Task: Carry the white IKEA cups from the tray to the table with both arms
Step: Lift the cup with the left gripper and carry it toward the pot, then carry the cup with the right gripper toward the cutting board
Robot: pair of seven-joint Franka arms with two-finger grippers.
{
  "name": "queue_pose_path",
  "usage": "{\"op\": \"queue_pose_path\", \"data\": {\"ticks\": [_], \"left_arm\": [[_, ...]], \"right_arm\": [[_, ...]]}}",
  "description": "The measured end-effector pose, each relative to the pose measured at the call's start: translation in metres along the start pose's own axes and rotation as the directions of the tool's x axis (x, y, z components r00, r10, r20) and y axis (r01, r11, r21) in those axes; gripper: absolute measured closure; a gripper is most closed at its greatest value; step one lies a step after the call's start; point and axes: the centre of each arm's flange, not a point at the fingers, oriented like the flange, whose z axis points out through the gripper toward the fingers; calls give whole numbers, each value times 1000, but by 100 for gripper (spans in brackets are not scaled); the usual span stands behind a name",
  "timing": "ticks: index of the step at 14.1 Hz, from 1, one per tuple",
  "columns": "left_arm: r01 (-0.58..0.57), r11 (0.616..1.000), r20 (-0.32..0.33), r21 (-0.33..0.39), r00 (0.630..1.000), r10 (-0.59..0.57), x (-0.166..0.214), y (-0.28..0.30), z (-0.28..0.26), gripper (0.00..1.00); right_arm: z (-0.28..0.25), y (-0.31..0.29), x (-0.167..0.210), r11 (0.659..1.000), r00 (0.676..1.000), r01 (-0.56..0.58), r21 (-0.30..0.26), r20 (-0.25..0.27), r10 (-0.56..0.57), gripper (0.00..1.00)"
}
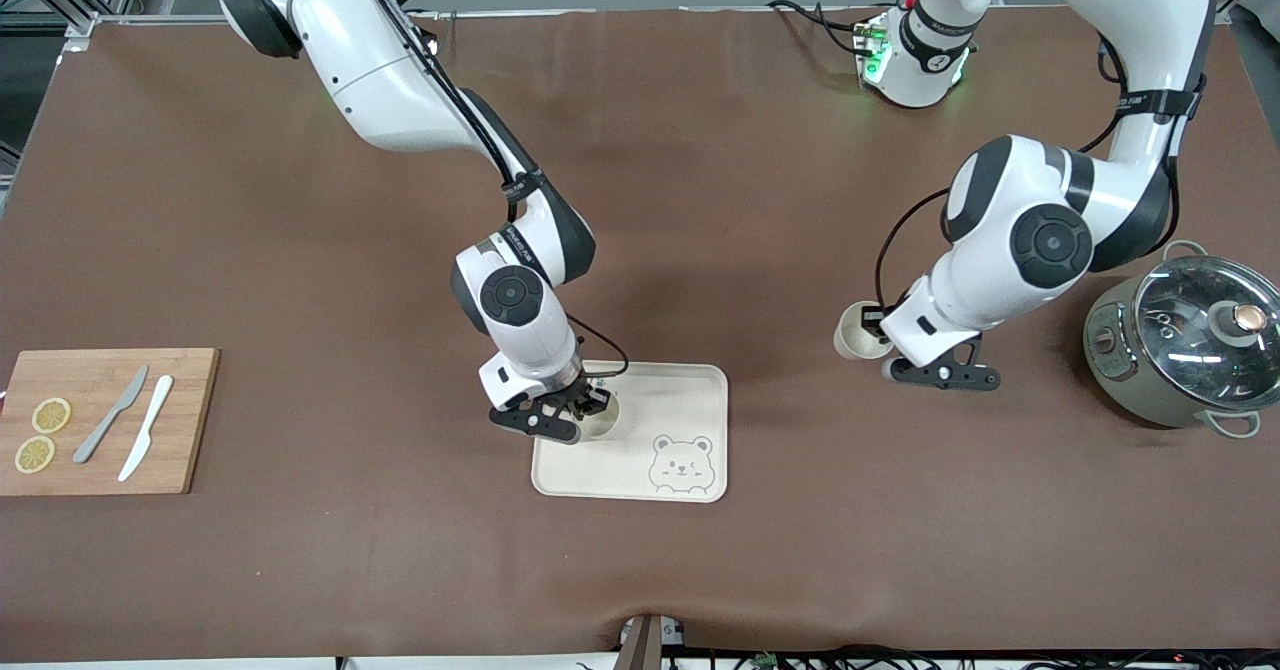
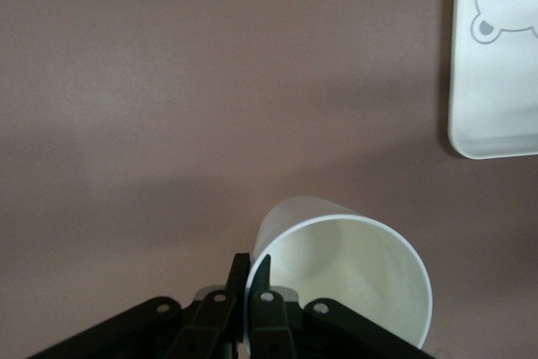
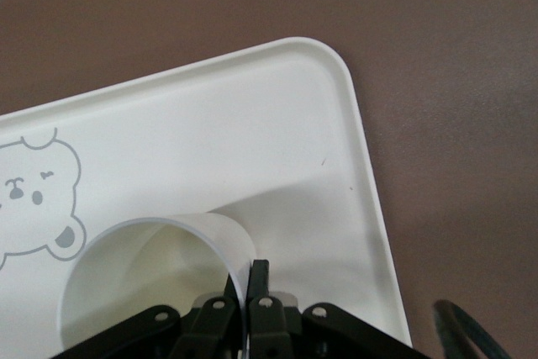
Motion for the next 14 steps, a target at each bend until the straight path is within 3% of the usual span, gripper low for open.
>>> {"op": "queue_pose_path", "data": {"ticks": [4,8,14], "left_arm": [[-54,999,-39,6,998,54,-24,-42,34,96],[-87,996,-101,-14,991,85,-47,-93,56,96],[-124,992,-162,-15,979,120,-76,-128,90,96]], "right_arm": [[-10,-5,5,1000,1000,0,12,-11,0,96],[-27,-5,5,999,999,0,-40,37,1,96],[-155,1,33,998,999,22,-53,42,-20,96]]}}
